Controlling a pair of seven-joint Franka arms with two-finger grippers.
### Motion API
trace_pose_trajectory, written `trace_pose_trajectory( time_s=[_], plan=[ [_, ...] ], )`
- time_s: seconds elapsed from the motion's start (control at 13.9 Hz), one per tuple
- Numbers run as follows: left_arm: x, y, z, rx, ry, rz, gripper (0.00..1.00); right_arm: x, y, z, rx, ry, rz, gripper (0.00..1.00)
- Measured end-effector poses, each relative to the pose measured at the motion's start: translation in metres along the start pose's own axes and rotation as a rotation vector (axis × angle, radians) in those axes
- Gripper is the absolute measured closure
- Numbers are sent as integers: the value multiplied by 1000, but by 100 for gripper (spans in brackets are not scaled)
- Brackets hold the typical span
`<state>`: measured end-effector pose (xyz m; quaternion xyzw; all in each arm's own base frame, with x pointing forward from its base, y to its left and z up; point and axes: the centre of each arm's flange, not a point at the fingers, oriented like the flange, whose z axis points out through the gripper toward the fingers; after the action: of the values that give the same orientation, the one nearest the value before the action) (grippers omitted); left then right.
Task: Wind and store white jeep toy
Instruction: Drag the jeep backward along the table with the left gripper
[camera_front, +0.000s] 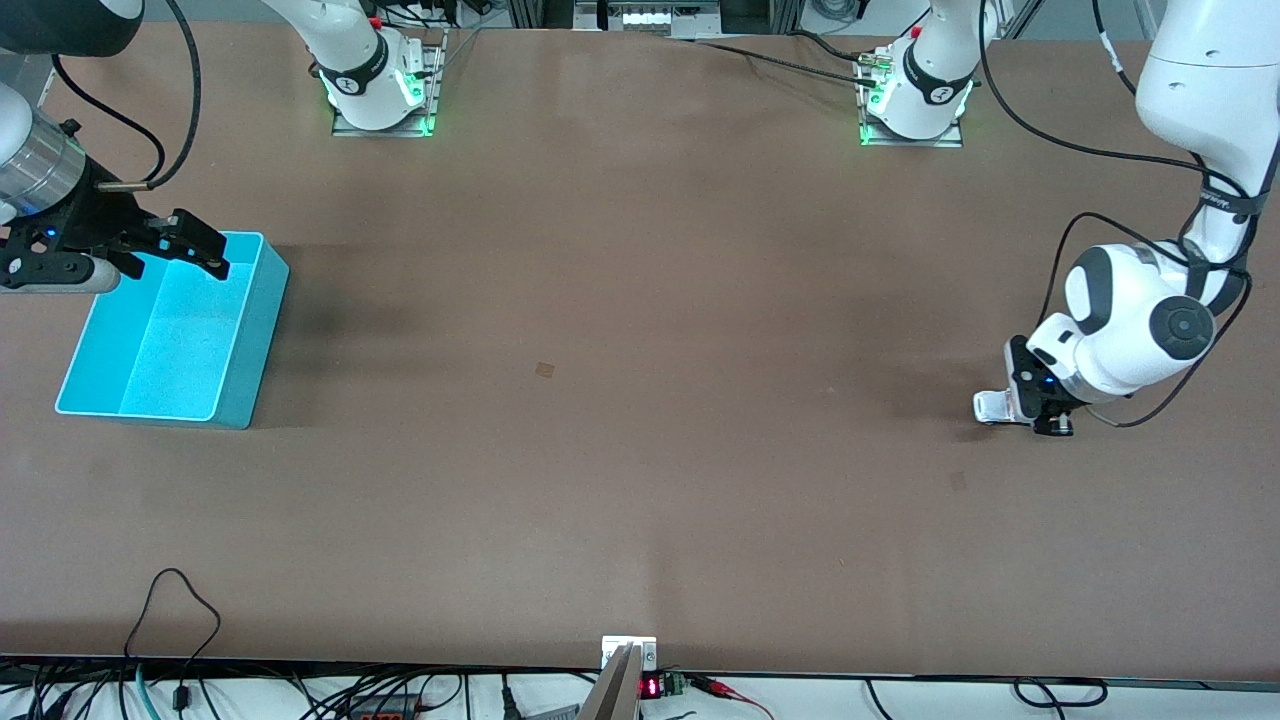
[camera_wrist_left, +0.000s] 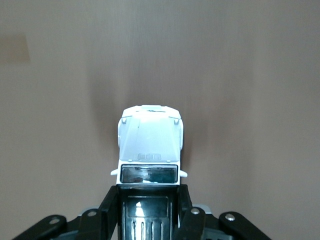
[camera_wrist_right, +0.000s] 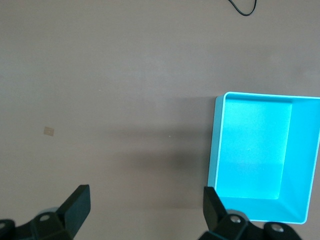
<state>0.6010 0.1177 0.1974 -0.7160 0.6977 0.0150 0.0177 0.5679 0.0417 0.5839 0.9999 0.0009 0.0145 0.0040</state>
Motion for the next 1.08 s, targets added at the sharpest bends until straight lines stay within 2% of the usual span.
trace_pose_trajectory(
  time_s=[0.5,1.08],
  plan=[
    [-80,4,4,15,-3,-2,50,0,0,0,0,0,0,0],
    [-125,8,6,27,-8,-15,50,0,0,0,0,0,0,0]
  ],
)
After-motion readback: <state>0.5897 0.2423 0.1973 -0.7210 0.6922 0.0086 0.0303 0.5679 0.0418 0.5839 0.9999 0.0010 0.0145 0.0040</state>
